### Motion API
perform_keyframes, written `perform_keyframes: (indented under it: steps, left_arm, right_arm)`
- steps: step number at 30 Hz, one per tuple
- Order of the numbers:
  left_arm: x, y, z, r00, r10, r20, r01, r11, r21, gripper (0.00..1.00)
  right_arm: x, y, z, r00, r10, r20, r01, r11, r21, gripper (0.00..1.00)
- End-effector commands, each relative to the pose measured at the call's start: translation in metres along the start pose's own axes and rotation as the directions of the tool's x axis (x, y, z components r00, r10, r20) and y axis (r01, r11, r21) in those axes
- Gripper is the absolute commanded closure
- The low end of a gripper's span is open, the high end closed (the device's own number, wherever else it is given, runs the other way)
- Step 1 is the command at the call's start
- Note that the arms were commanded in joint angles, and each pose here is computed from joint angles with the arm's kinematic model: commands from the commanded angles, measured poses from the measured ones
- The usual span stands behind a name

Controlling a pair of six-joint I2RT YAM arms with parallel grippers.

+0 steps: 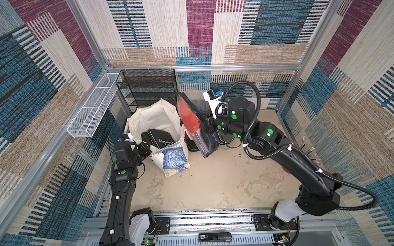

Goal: Remove the ping pong set from the canvas bag
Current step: Pick up the ping pong set from the canvas bag, then place the ping pong set at the center of the board.

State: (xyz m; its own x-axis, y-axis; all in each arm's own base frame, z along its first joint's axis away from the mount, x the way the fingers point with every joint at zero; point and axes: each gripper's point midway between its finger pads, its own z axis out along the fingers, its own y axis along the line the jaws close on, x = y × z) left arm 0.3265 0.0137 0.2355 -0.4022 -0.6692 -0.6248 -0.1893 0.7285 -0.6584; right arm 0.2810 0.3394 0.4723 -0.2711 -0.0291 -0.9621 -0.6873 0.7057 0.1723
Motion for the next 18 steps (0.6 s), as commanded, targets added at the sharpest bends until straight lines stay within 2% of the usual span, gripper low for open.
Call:
perform_keyframes:
  steps: [1, 8, 18]
  left_arm:
    - [-0.017, -0.008, -0.001, 0.996, 0.075, 0.055, -0.076, 0.997, 0.024, 1.0]
    - [-0.016, -0.007, -0.003, 0.996, 0.071, 0.047, -0.072, 0.997, 0.03, 1.0]
    - [-0.012, -0.005, -0.009, 0.995, 0.092, 0.038, -0.093, 0.995, 0.021, 1.0]
  right_arm:
    - [-0.019, -0.014, -0.022, 0.987, 0.077, 0.141, -0.086, 0.995, 0.056, 1.0]
    - [0.061, -0.043, -0.03, 0.974, 0.206, 0.091, -0.216, 0.969, 0.12, 1.0]
    - [0.16, -0.043, -0.008, 0.908, 0.418, 0.003, -0.418, 0.907, 0.041, 1.0]
